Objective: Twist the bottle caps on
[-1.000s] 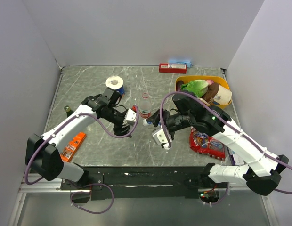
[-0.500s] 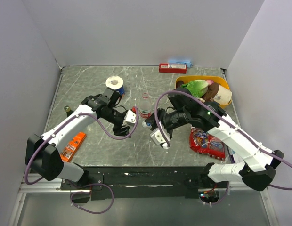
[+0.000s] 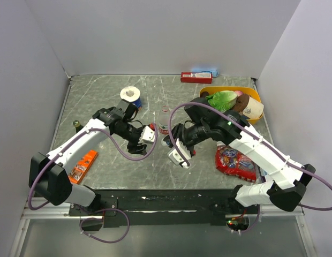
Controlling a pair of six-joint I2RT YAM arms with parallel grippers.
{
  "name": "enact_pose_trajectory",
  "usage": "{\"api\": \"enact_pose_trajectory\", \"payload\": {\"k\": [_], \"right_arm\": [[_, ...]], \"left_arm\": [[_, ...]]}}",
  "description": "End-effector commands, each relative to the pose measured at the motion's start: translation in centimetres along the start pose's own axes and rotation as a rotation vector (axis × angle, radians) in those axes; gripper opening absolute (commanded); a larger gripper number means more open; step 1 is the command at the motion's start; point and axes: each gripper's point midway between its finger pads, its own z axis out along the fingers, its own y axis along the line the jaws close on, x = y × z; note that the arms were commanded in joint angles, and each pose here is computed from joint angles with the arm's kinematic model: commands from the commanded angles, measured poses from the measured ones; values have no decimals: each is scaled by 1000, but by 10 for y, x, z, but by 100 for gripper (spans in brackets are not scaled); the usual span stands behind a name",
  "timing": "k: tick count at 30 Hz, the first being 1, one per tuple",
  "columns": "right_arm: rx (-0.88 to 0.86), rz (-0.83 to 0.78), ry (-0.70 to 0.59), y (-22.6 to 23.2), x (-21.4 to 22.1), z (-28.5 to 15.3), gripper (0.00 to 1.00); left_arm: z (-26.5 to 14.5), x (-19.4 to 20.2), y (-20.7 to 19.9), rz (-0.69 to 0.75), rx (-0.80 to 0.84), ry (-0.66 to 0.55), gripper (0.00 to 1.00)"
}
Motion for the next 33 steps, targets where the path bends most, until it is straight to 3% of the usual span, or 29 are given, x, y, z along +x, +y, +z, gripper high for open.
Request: {"api": "enact_pose_trajectory", "payload": {"k": [1, 7, 9, 11, 13, 16, 21, 23, 27, 31, 33], "right_arm": [[-6, -36, 5, -6, -1, -2, 38], [6, -120, 51, -5, 12, 5, 30], [7, -120, 76, -5, 17, 6, 9], [13, -31, 77, -15, 17, 4, 0], [-27, 135, 97, -12, 26, 9, 0], [44, 323, 111, -32, 28, 7, 0], [90, 645, 130, -36, 32, 11, 0], [111, 765, 143, -41, 38, 15, 0], [139, 1153, 132, -46, 40, 21, 0], [55, 1519, 103, -45, 46, 36, 0], [58, 1596, 54, -47, 46, 38, 0]], "left_arm": [[-8, -17, 2, 94, -2, -37, 1], [-8, -18, 0, 106, 6, -46, 1], [-8, -19, -1, 103, -1, -52, 1], [-8, -20, 1, 99, -30, -66, 1], [-9, -25, 11, 79, -85, -87, 1], [-11, -28, 16, -3, -172, -112, 1], [-35, -50, 48, -12, -481, -245, 1], [-44, -55, 50, -77, -577, -310, 1], [-73, -76, 71, -80, -846, -429, 1], [-67, -72, 78, -95, -1001, -383, 1], [-61, -68, 84, -129, -1026, -360, 1]]}}
